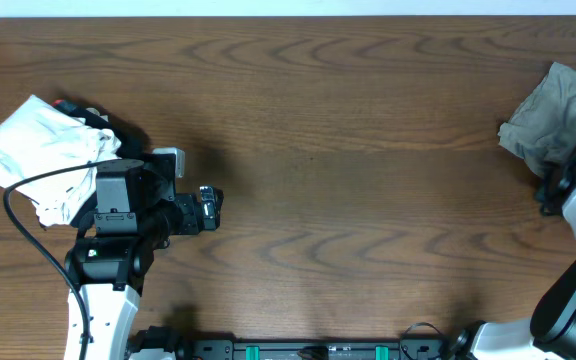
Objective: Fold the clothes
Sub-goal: 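Reach the right gripper to the khaki pants and grasp them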
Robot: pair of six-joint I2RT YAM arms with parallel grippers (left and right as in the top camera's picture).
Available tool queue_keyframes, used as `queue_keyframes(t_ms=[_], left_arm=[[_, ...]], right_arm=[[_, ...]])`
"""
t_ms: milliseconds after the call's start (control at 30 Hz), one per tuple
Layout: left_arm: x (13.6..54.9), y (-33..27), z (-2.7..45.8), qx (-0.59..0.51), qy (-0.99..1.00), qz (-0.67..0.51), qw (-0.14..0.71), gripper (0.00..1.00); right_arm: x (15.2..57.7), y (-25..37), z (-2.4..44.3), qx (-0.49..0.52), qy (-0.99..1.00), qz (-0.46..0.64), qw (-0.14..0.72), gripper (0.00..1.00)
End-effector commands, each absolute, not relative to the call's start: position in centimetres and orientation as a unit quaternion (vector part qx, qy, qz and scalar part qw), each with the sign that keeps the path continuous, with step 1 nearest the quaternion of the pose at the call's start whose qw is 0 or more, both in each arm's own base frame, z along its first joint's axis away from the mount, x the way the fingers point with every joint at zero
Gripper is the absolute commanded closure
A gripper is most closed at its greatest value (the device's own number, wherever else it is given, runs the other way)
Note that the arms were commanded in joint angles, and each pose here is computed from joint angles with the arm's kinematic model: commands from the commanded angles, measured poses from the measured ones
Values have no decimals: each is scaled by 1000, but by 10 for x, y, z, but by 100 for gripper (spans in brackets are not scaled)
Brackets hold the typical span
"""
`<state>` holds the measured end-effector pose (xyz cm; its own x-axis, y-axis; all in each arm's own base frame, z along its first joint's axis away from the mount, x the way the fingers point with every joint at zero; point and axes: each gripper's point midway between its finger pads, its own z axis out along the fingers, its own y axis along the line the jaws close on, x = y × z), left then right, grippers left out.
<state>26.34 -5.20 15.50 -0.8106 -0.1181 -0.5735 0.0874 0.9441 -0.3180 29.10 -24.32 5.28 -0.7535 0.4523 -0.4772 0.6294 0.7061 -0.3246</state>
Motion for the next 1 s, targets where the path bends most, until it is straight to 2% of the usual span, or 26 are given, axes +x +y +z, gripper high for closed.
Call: queue_keyframes(t_ms=[0,100,133,300,500,600,633,700,867,967], left_arm=[[266,-53,162,-9,934,-174,313,2],[266,-53,162,-9,933,-174,314,2],[266,-53,162,-9,933,-174,314,2],[267,-53,163,-9,933,-174,316,2],[267,-53,163,-9,933,-174,316,2],[267,-53,163,-9,933,-174,316,2],[266,-53,163,-9,933,-174,315,2],[267,-53,163,-9,933,-174,316,2],[266,-53,163,-9,933,-174,315,2],[267,-53,163,-9,933,-174,316,2]], right_arm=[[287,-253,45,305,905,-240,173,46],[289,-246,33,301,914,-214,167,75],[296,-237,29,295,921,-186,173,80],[345,-165,27,232,944,5,234,88],[386,-64,37,153,946,123,258,81],[401,-23,44,105,948,127,274,77],[403,-18,46,100,948,117,278,72],[404,-20,48,117,949,80,282,65],[398,-47,68,142,944,8,299,58],[391,-80,90,147,934,-66,319,44]])
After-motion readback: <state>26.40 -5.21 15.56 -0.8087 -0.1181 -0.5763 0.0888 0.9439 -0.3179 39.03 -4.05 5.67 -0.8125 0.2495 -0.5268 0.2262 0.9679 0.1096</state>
